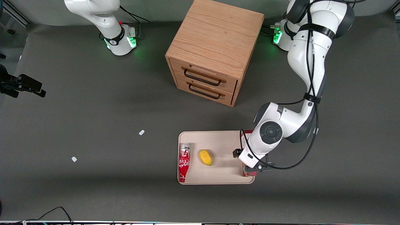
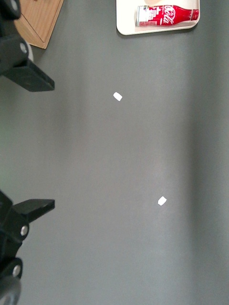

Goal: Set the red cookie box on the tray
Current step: 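Lower the cookie box onto the tray beside the lemon, then open the left gripper and release the cookie box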

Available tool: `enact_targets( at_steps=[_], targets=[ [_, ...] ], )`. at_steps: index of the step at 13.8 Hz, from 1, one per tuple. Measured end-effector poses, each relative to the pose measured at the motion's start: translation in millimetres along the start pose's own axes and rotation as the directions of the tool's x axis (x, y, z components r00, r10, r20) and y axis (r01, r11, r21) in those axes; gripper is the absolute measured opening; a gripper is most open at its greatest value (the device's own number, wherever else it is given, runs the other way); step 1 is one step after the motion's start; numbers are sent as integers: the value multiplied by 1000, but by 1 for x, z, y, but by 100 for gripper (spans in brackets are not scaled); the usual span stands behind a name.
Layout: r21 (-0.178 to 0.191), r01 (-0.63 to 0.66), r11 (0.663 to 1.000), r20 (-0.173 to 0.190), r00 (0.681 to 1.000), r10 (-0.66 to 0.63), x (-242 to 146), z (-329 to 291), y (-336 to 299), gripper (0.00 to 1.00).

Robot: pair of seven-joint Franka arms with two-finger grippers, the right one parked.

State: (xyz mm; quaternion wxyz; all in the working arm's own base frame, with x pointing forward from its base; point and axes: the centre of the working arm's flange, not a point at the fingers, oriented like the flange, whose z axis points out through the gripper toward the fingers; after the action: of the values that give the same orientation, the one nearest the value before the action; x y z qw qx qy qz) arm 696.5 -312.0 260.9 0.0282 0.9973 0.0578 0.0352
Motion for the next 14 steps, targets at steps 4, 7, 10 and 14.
enact_targets(
  at_steps=[4,7,10,14],
  targets=[
    [-26,19,999,-27,999,-19,8,-24,1,100],
    [-68,65,996,-42,997,-68,20,-71,-13,100],
    [-77,63,995,-1,998,-64,26,-150,-53,100],
    [-63,7,998,28,1000,-5,14,-243,-130,100]
  ],
)
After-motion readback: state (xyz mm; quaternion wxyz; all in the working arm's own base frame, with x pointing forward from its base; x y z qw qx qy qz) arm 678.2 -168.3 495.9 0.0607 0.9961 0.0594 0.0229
